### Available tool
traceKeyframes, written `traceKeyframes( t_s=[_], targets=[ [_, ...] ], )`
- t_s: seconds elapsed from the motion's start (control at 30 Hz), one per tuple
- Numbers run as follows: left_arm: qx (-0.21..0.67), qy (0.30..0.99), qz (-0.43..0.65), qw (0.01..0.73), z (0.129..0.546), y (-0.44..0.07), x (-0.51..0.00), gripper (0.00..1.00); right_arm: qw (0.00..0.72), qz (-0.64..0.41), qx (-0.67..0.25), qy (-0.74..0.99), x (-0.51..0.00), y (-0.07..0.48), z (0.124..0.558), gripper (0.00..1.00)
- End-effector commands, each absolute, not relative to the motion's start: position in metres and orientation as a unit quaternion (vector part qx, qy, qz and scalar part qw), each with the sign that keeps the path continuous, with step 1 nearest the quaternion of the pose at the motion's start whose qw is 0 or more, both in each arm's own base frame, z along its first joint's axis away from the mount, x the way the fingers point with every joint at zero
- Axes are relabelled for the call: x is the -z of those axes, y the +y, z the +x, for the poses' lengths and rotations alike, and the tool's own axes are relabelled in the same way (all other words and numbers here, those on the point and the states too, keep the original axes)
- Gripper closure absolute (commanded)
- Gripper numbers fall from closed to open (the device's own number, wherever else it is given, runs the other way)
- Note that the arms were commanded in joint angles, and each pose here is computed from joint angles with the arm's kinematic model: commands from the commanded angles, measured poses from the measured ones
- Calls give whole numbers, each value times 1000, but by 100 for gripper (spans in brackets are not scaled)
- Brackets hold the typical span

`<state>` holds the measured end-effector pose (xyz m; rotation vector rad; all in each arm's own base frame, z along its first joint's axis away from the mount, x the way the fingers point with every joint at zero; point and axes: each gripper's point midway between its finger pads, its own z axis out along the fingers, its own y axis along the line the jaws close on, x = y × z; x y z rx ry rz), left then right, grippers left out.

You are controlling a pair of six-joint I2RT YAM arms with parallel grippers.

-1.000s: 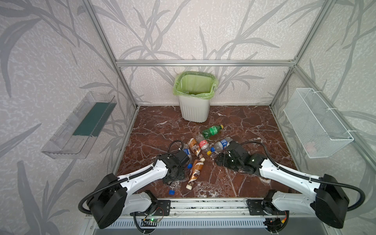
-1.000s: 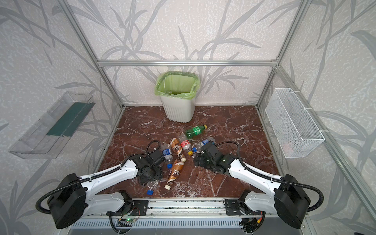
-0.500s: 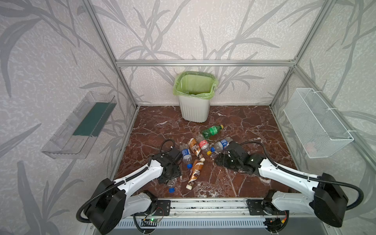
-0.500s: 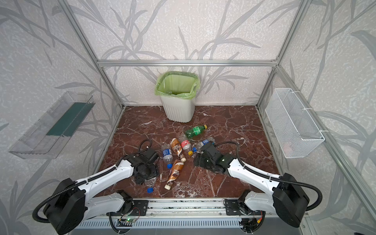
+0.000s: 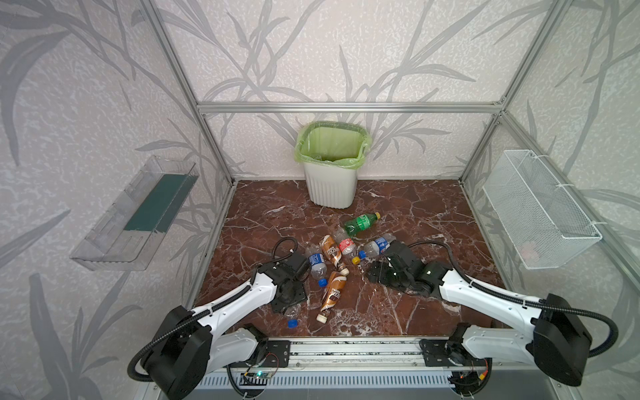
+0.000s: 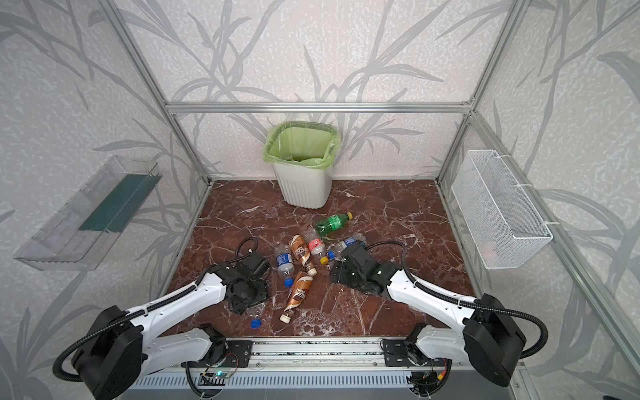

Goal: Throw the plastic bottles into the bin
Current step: 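Lift the crushed Pepsi bottle with the left gripper over the bin and release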

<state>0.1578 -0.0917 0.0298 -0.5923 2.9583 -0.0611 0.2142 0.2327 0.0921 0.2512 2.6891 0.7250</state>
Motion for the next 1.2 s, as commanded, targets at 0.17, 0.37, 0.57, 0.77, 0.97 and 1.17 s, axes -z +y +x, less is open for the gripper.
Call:
traceKeyframes(
  t_s=[0.17,0.37,0.57,0.77,0.97,1.17],
  targets=[
    [16,977,-203,64,154,-86,-33,35,171,90,-253,948,-88,233,216,17],
    [24,977,-202,66,156,-89,-34,39,171,89,-253,948,-88,234,217,17],
    [36,977,-198,73,158,-92,-38,41,170,89,-253,948,-88,234,218,17],
    [48,974,-202,93,162,-91,-39,38,168,90,-252,949,-86,234,218,17],
    [30,978,-195,66,157,-90,-27,26,166,91,-252,949,-83,234,219,17],
    [16,984,-176,35,154,-93,-21,21,165,93,-252,949,-82,234,219,17]
  ],
)
